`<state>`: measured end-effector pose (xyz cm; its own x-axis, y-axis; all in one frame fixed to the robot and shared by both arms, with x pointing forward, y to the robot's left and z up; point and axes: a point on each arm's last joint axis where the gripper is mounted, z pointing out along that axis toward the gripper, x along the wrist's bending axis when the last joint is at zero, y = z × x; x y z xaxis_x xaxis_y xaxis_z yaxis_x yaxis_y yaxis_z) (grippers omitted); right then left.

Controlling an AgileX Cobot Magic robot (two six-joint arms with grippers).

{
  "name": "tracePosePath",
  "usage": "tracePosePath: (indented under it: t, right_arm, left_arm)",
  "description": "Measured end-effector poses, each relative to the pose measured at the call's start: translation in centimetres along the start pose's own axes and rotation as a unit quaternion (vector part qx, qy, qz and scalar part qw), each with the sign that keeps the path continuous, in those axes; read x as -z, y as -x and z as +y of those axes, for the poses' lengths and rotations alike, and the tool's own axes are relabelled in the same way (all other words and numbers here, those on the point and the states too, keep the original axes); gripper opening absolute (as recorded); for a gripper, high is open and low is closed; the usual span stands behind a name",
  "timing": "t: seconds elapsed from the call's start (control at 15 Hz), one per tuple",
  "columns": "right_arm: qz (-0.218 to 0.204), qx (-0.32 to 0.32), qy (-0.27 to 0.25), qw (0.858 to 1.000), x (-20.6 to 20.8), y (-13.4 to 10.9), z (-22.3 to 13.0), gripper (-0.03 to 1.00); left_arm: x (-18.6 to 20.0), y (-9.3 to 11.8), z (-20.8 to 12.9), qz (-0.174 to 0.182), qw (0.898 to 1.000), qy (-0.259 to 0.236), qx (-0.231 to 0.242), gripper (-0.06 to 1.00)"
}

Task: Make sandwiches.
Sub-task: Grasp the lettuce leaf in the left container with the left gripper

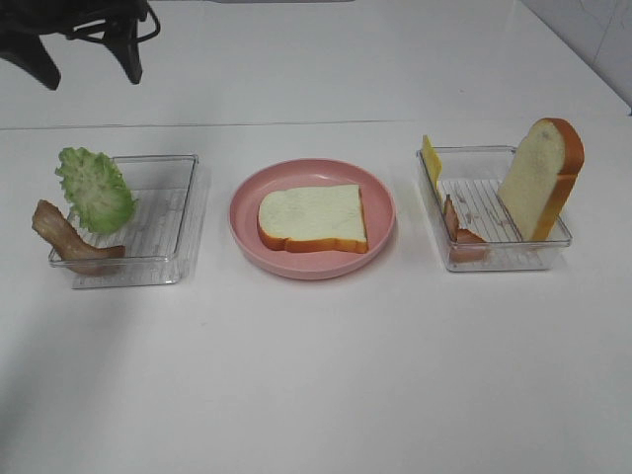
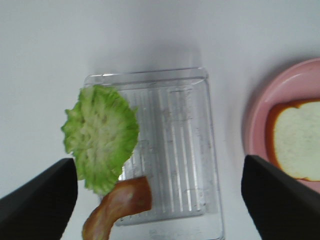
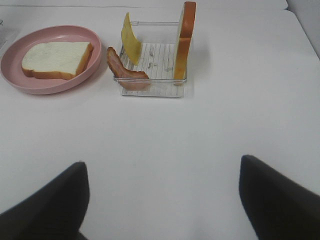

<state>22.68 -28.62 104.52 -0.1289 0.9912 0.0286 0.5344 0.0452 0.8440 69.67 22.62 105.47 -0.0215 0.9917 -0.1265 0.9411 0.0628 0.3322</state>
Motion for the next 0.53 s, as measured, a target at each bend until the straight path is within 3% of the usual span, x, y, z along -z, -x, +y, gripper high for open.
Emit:
tracePosePath:
  t: [0.33,0.53]
  right_arm:
    - [0.000,0.000,0.000,1.000,0.0,0.0,0.0,0.77]
    - [0.000,0.000,0.000,1.000,0.0,0.0,0.0,0.77]
  left_arm:
    - [-2.5,-4.5,-1.1,0.032,0.997,-0.052,0.040,0.84]
    - [-5.1,-5.0,-1.3,0.038,0.995,-0.080,0.040,0.80]
